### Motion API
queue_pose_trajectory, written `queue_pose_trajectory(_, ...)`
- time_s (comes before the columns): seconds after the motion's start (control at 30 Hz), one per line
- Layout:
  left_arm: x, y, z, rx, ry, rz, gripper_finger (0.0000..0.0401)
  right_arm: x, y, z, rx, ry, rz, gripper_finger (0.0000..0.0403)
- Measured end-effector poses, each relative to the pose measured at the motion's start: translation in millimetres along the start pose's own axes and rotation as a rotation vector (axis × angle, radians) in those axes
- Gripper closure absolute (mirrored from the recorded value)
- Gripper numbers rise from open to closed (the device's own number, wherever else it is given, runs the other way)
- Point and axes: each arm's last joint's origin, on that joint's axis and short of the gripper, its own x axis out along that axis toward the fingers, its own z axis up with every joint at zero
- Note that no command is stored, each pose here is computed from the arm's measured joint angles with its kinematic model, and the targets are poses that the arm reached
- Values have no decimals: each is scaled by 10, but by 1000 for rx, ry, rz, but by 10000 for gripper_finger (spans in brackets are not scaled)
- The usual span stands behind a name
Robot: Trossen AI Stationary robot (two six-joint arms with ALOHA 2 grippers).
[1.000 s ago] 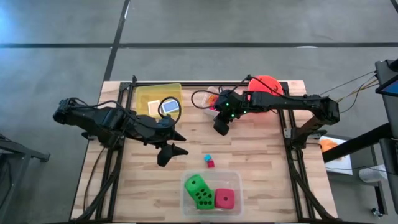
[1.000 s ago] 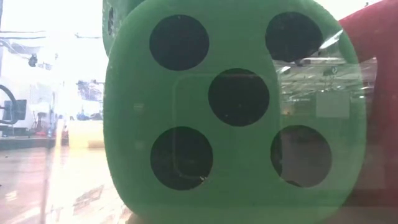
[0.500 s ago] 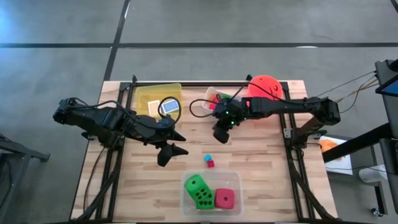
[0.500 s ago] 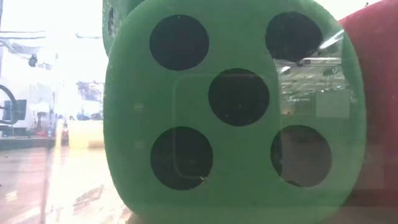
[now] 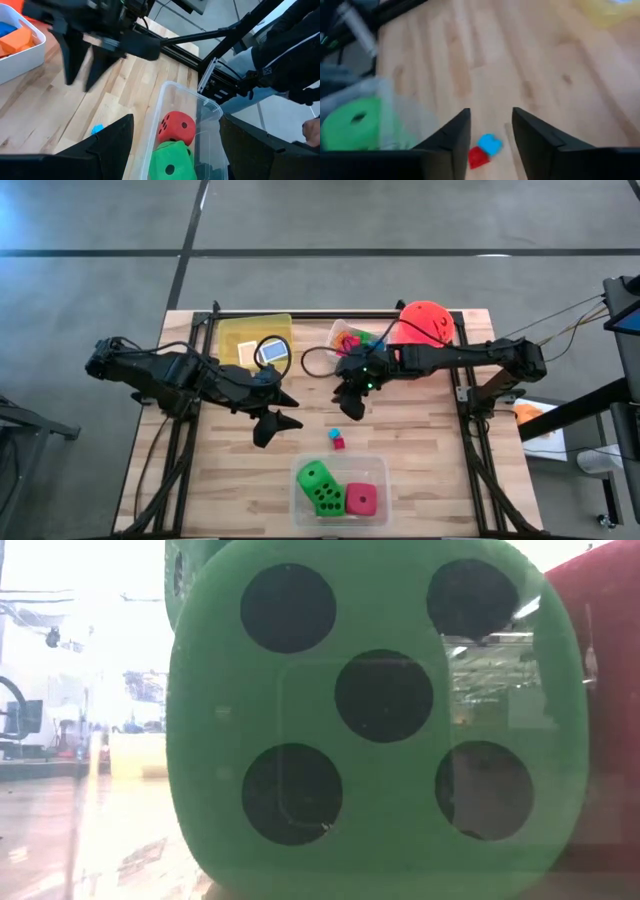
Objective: Pick & Place Toys
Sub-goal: Put the blue game piece into the white bin
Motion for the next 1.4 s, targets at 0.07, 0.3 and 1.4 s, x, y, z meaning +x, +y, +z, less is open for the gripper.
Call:
queue_pose_trajectory(0.07,0,1,-1,-3,1,1,120,13,33,-25,-58,24,44,249)
queue_pose_trajectory(0.3,0,2,-3,-11,3,2,120,28,58,-128,-127,87,-20,194)
queue_pose_trajectory(1.4,1,0,-6,-10,5,-1,120,985,335,-599,-672,274,173,188)
